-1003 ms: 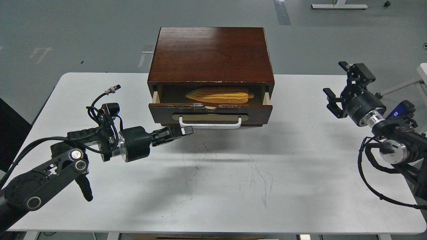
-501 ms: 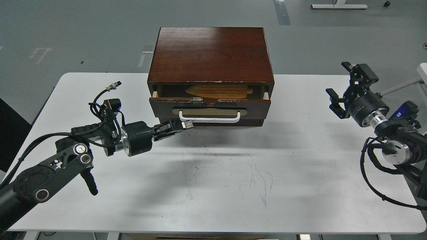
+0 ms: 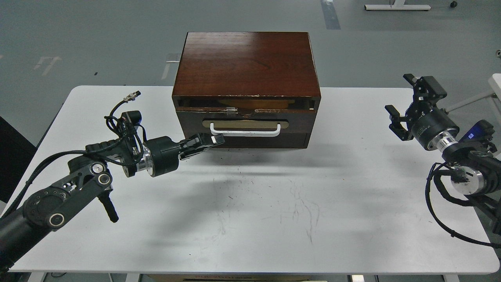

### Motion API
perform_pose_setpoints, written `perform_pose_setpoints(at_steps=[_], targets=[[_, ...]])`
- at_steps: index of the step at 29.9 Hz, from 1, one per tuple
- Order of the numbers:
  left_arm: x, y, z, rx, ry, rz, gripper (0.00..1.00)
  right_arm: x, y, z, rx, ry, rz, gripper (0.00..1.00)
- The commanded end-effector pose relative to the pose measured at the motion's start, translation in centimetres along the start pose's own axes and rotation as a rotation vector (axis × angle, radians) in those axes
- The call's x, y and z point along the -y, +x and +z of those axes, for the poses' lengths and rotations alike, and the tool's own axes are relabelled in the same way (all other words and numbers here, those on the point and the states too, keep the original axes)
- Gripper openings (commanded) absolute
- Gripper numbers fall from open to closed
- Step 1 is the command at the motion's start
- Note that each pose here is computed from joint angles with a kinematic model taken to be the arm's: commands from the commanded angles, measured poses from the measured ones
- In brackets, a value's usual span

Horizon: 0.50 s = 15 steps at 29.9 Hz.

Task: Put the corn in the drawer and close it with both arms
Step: 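Push the drawer front with the left gripper into the box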

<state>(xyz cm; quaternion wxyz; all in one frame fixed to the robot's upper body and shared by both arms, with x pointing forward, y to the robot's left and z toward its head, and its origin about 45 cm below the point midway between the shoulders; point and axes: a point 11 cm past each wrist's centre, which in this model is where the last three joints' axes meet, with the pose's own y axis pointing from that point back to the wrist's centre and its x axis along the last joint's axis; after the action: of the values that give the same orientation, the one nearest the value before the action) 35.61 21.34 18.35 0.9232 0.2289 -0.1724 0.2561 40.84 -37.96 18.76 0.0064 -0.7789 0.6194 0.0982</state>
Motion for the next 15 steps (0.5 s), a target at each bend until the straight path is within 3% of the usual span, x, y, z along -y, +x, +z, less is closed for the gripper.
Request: perform_pose_setpoints(at_steps=[1,15], targets=[[0.2,0.3,0.0,0.002,0.000,0.021,0.00,0.0,0.1,0.0,-0.001,0.000,0.002,1.00],[0.6,1.5,-0.5,-0.001,0.013,0.088,0.00,-0.4,0.3,0.4,0.002,-0.009,0.009,1.00]])
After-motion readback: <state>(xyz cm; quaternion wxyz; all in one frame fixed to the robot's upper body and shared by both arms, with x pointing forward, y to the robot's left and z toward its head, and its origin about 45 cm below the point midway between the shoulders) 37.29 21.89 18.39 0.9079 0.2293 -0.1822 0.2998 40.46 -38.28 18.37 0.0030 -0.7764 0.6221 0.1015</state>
